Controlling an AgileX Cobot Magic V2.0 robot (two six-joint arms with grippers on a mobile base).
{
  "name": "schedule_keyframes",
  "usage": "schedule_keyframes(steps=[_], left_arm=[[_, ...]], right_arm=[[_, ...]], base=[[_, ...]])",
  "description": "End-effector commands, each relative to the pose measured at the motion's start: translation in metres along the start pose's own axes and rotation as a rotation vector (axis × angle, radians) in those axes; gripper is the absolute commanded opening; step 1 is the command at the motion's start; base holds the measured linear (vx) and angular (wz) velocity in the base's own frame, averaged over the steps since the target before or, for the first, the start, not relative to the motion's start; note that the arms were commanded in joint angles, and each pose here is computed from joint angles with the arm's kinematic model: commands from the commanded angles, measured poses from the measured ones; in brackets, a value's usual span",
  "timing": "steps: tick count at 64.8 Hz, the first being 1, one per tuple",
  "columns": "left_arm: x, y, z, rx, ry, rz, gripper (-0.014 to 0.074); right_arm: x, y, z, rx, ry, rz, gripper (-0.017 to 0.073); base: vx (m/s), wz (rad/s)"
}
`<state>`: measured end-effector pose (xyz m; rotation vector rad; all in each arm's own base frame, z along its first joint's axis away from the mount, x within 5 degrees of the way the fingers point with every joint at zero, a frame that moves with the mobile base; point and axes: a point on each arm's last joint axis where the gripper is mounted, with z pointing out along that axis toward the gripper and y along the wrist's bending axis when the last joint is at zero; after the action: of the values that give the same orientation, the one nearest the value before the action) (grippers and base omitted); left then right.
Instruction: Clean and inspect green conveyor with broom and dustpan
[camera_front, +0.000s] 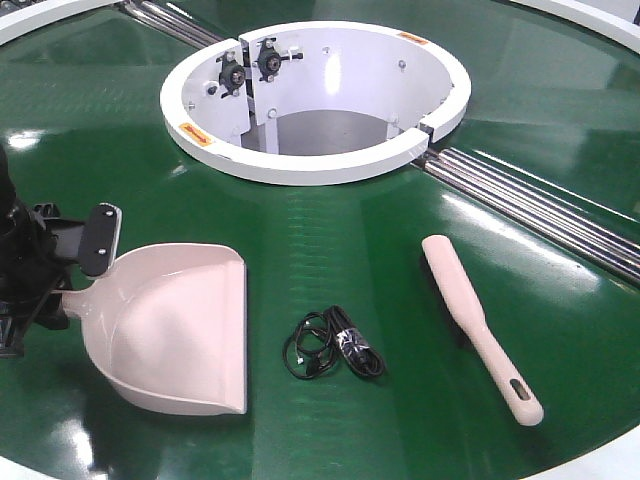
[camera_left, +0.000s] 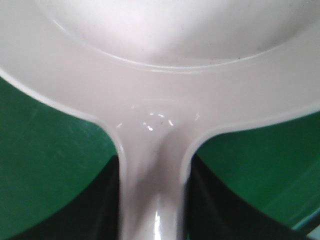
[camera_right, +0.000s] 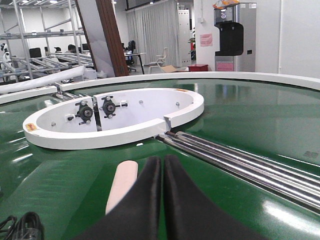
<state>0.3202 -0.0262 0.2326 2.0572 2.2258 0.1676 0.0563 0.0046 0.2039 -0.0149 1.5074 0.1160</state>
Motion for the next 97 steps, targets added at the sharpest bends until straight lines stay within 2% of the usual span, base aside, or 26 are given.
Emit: schedule_keyframes(steps=[1, 7, 13, 25, 34, 50, 97], left_arm=[[-0.008, -0.001, -0.026, -0.07, -0.039, -0.006, -0.0008], [-0.015, -0.004, -0.027, -0.066, 0.002, 0.054, -0.0008], [-0.024, -0.005, -0.028, -0.085, 0.048, 0.085, -0.0008], [-0.041, -0.005, -0.029, -0.144, 0.058, 0.078, -0.0008], [-0.05, -0.009, -0.03, -0.135, 0.054, 0.106, -0.0008], [-0.051, -0.015, -0.029, -0.081, 0.065, 0.093, -0.0008], [-0.052, -0.014, -0.022, -0.058, 0.079, 0.098, -0.0007]], right_arm=[[-0.007, 0.001, -0.001, -0.008, -0.084, -0.011, -0.0008], [-0.007, 0.001, -0.001, -0.008, -0.084, -0.011, -0.0008], [-0.007, 0.001, -0.001, -0.008, -0.084, -0.011, -0.0008], [-0.007, 0.001, -0.001, -0.008, -0.084, -0.011, -0.0008], [-0.007, 0.001, -0.001, -0.008, -0.084, -0.011, -0.0008], [-0.007, 0.001, -0.001, -0.008, -0.084, -0.011, -0.0008], [-0.007, 0.001, -0.001, -0.008, -0.084, -0.011, -0.0008]], base=[[0.0, 0.0], [0.0, 0.0], [0.0, 0.0], [0.0, 0.0], [0.0, 0.0], [0.0, 0.0], [0.0, 0.0]])
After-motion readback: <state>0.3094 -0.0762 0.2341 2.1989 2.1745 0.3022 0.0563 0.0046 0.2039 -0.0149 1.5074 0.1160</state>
